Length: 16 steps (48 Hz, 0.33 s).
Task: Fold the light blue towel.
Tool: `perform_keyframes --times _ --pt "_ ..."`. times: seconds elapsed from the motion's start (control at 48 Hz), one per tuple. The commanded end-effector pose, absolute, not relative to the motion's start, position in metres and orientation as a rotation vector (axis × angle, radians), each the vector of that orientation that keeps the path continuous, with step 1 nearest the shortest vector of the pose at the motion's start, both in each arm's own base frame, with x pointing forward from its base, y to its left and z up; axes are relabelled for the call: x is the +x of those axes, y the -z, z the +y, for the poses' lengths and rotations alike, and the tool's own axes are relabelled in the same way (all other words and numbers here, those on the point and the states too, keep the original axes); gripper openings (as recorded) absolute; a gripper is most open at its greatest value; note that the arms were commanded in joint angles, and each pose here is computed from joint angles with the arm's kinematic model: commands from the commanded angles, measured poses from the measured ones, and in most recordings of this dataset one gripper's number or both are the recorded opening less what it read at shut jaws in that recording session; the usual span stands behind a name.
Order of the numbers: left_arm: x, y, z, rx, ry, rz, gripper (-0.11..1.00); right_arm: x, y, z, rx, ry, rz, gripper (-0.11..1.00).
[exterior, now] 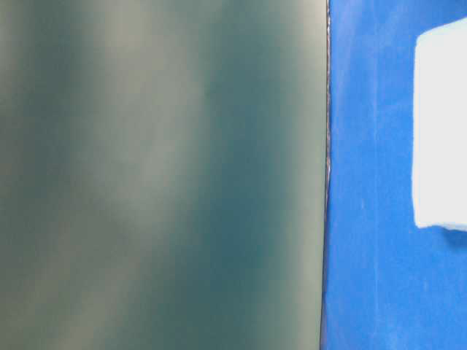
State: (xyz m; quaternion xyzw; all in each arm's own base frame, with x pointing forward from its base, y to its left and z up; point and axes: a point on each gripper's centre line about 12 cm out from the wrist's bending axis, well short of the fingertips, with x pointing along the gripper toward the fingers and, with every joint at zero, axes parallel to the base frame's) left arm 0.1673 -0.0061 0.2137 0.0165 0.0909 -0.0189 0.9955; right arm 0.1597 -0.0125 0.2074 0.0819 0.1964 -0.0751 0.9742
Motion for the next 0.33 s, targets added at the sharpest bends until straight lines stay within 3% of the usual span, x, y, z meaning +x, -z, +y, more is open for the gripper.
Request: perform_keyframes --times 0.0,0.312 --pt "0.1652 -0.2148 -0.005 0.025 0.031 0.165 0.54 0.1603 -0.2086 -0.0124 0.177 0.142 0.366 0.6" --pt "0.1644 -0.2126 -0.0052 0.023 0.032 0.17 0.54 0.1616 -0.2053 -0.0126 0.177 0.139 0.369 0.6"
